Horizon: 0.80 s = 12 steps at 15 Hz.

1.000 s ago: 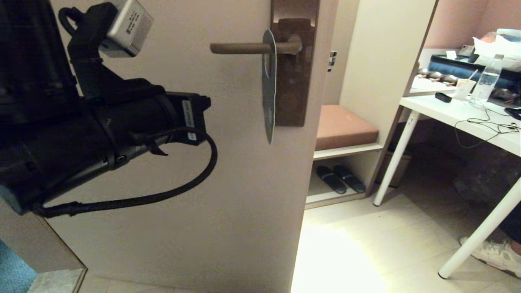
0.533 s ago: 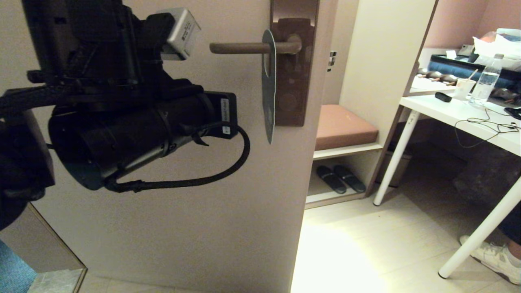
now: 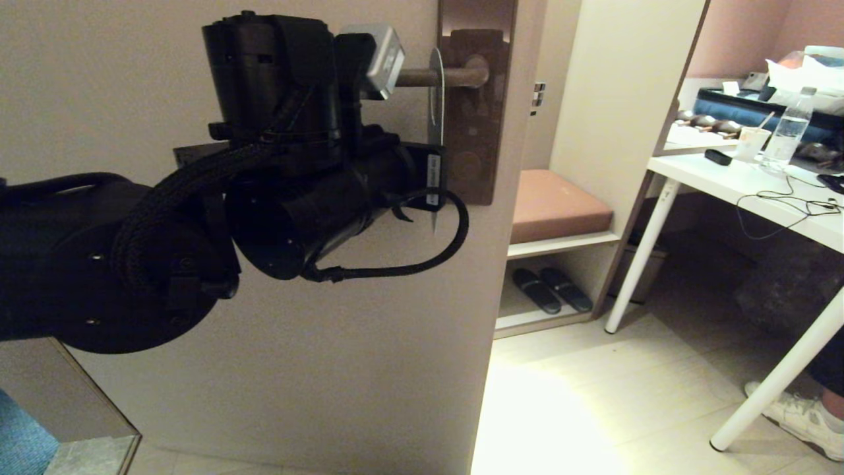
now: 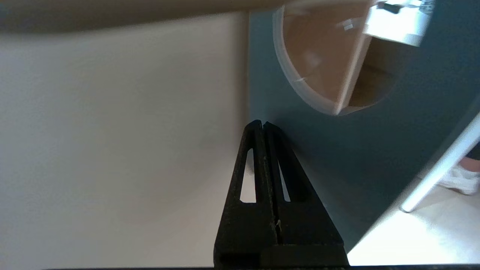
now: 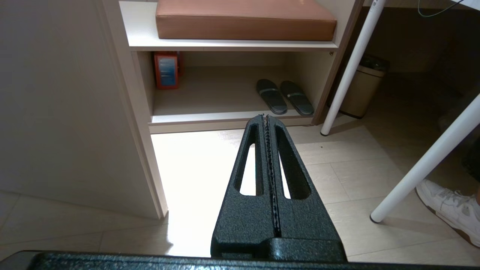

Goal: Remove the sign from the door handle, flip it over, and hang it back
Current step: Hang the sign back with the other side facing out

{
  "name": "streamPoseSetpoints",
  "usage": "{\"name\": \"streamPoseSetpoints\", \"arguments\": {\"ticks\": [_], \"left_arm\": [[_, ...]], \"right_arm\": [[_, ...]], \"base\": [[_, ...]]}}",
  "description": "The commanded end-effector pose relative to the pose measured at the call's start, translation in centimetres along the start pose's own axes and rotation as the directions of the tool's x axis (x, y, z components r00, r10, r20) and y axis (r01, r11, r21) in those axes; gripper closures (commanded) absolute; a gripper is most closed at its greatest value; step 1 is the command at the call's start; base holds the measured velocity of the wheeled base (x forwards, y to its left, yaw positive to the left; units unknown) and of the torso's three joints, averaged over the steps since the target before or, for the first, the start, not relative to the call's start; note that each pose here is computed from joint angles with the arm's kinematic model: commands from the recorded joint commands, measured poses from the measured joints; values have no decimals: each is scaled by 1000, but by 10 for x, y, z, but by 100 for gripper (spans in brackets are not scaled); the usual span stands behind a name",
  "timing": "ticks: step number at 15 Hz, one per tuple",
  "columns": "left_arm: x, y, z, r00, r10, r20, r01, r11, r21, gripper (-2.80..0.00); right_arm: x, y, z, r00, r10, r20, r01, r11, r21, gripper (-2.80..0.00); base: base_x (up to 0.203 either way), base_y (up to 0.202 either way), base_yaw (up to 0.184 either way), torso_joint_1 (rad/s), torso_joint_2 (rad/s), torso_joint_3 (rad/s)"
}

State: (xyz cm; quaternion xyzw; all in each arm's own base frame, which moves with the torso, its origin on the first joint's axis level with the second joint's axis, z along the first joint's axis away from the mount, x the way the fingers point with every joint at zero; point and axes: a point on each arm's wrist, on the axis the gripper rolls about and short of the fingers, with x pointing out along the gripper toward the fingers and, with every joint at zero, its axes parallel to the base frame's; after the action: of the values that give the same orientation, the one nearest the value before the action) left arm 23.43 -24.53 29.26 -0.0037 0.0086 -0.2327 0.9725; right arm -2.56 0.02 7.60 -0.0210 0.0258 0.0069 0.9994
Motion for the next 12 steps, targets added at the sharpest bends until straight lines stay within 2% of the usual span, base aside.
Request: {"name": "streamPoseSetpoints", "arguments": {"ticks": [1,5,10,12], "left_arm": [[9,-15,-1,1000,-28,6,28,1000,-1,0],[6,-37,-1,997,-71,11,71,998,0,0],[1,-37,5,997,-69,29,69,998,0,0],[-3,-43,9,995,-90,48,90,996,-2,0]], "right_arm": [[0,0,0,1000,1,0,-1,1000,-1,0],[0,0,0,1000,1,0,-1,1000,-1,0],[0,0,0,1000,1,0,-1,1000,-1,0],[0,0,0,1000,1,0,-1,1000,-1,0]], "base": [[0,0,0,0,0,0],[0,0,0,0,0,0],[0,0,0,0,0,0],[0,0,0,0,0,0]]}}
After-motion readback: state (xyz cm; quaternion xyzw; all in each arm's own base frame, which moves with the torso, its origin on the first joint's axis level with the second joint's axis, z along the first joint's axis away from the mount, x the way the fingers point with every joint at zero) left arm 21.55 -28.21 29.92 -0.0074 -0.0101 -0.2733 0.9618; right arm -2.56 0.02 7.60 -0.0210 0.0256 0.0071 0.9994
